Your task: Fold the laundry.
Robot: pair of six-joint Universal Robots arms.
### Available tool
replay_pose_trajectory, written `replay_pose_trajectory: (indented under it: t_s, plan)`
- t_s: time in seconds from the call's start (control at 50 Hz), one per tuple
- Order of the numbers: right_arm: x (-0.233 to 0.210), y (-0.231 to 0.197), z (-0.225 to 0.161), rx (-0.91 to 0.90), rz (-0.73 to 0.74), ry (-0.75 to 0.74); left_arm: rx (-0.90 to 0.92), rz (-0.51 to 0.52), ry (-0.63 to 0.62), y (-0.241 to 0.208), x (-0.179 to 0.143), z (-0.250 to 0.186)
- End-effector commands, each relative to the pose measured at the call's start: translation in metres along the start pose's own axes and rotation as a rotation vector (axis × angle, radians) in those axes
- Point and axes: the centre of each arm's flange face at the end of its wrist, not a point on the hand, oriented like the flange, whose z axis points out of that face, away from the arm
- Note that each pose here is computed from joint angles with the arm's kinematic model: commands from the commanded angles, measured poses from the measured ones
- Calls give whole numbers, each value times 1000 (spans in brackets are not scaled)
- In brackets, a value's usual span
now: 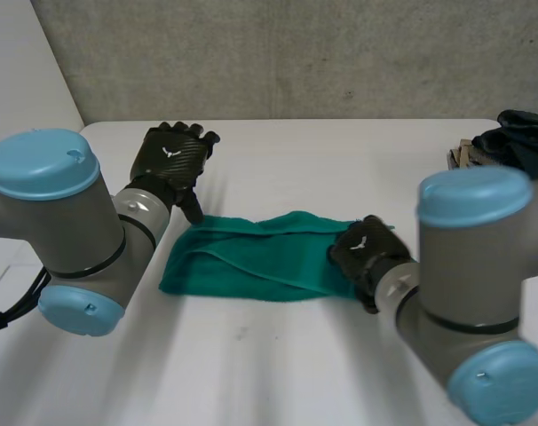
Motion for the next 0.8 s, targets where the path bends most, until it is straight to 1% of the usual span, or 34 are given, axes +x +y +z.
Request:
replay_pose_trajectory:
  t_s: [0.02, 0.24, 0.36, 0.42, 0.48, 0.5, 0.6, 0.66, 0.7, 0.72, 0.78, 0.8]
  plan:
    - [-17, 8, 35, 86, 4, 46, -1, -1, -9, 0, -4, 1]
    - [-28, 19, 63, 100, -29, 61, -2, 0, -12, 1, -5, 2]
    - [-22, 15, 69, 110, -35, 95, 0, 0, -14, 0, -6, 3]
    - [-7, -4, 58, 170, 6, 140, -1, 3, -19, 1, -8, 3]
    - [17, -39, 37, 294, 48, 182, 3, -1, -30, 0, -12, 6]
    - [28, -57, 23, 354, 55, 191, 4, -3, -40, 0, -16, 8]
    - [55, -95, -15, 431, 65, 159, -1, -2, -68, 3, -29, 18]
    - [68, -113, -31, 455, 83, 144, -19, 2, -55, 10, -35, 24]
    - [80, -126, -42, 478, 86, 153, -39, 8, -16, 17, -36, 28]
    - [89, -133, -50, 490, 92, 165, -54, 15, 27, 22, -34, 30]
    - [101, -140, -56, 511, 97, 191, -91, 13, 113, 29, -29, 28]
    - [105, -145, -59, 528, 102, 203, -121, 10, 179, 34, -24, 24]
